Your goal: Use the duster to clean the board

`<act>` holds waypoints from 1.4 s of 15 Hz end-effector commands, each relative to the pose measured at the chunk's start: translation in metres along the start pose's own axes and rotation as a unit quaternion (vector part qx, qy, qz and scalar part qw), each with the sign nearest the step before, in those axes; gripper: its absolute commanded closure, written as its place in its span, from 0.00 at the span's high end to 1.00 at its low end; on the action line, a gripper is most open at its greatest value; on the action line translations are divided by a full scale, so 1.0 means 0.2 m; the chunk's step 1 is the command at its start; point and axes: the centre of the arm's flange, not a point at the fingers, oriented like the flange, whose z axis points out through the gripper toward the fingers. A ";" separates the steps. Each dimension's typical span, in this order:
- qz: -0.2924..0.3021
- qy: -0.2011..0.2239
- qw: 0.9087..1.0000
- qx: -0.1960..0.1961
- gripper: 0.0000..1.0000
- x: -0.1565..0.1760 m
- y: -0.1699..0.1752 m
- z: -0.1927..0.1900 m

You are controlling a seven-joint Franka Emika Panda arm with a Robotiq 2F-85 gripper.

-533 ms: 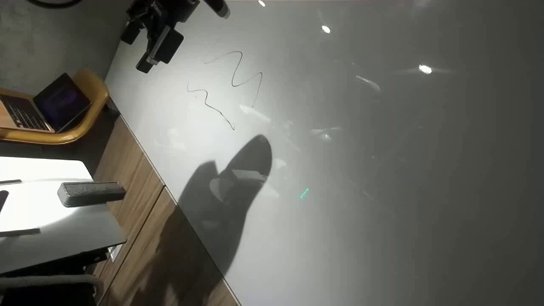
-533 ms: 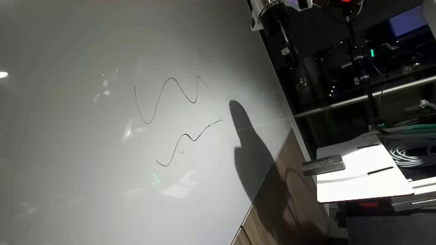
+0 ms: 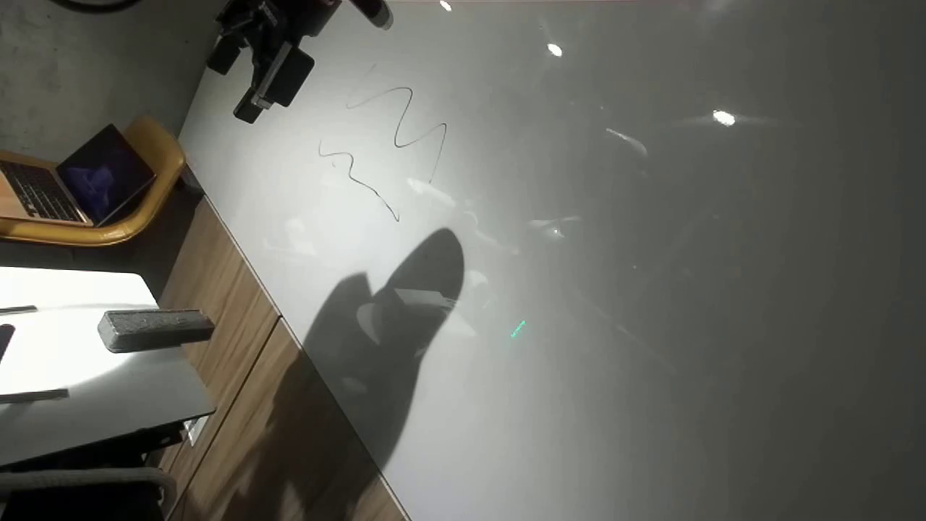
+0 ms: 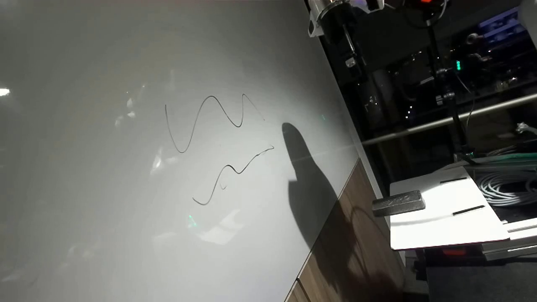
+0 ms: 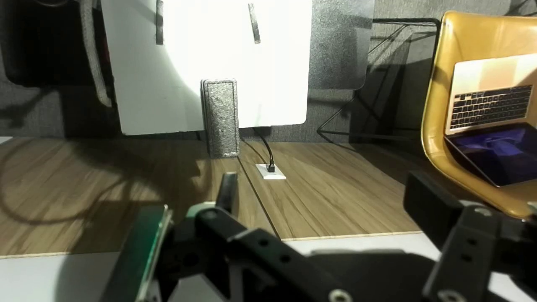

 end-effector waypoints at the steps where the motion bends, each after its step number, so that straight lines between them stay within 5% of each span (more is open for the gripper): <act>1: 0.000 0.000 1.000 0.000 1.00 0.00 0.00 0.00; 21: -0.008 -0.001 1.000 0.003 1.00 0.00 0.00 0.01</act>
